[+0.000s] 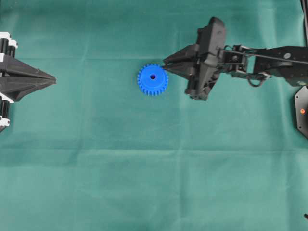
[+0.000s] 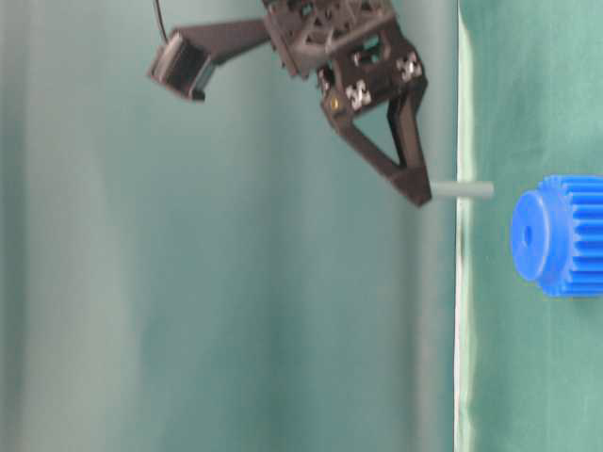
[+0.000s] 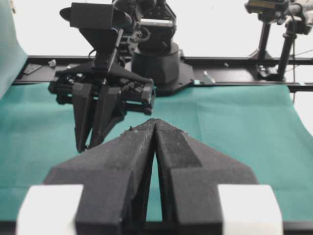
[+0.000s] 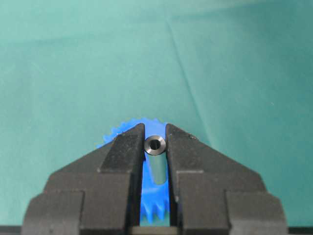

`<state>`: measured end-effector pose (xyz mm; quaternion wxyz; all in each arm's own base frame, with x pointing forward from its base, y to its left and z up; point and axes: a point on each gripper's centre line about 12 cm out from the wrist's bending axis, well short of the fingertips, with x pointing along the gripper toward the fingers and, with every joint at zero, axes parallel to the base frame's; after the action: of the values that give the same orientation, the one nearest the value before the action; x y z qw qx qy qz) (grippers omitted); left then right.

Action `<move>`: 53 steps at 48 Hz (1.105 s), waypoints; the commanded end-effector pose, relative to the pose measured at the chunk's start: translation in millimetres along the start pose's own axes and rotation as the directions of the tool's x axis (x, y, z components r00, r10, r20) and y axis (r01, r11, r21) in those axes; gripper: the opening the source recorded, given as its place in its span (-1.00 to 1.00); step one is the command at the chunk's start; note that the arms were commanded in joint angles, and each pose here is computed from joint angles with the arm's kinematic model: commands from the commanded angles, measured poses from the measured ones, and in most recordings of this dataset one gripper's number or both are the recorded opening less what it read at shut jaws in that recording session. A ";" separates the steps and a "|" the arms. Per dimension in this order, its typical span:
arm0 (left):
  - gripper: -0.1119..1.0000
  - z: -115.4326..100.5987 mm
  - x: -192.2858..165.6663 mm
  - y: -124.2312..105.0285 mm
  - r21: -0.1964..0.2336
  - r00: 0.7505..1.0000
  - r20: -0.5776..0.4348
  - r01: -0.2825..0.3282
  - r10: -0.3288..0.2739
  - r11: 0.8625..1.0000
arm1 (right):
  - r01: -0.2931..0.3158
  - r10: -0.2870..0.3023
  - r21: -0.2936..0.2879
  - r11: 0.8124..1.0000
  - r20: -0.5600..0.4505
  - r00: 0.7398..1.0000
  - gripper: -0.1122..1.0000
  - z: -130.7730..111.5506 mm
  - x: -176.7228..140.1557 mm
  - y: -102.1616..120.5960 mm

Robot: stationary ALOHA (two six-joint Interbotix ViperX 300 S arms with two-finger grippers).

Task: Insert the shaft placed at a random location into the center hole of the medium gear at another random location.
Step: 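Carry the shaft with the right gripper over the blue gear's center hole, then lower the shaft with the right gripper into the gear's center hole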

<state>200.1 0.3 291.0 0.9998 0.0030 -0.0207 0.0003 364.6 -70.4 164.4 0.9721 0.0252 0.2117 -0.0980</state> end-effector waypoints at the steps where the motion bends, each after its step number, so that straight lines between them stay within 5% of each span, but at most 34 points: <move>1: -0.79 8.0 3.1 0.0 0.001 1.000 0.018 0.001 -0.001 1.000 | -0.007 0.007 -0.004 1.000 0.046 0.999 -0.56 19.6 6.1 3.2; 53: -0.79 8.0 3.1 0.0 0.001 1.000 0.018 0.001 -0.001 1.000 | -0.021 0.021 -0.004 1.000 0.013 1.000 -0.56 15.0 28.0 10.3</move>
<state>200.3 0.3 290.7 0.9998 0.0030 -0.0199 0.0003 392.0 -66.2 157.0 0.9709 0.0251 0.2216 -0.0870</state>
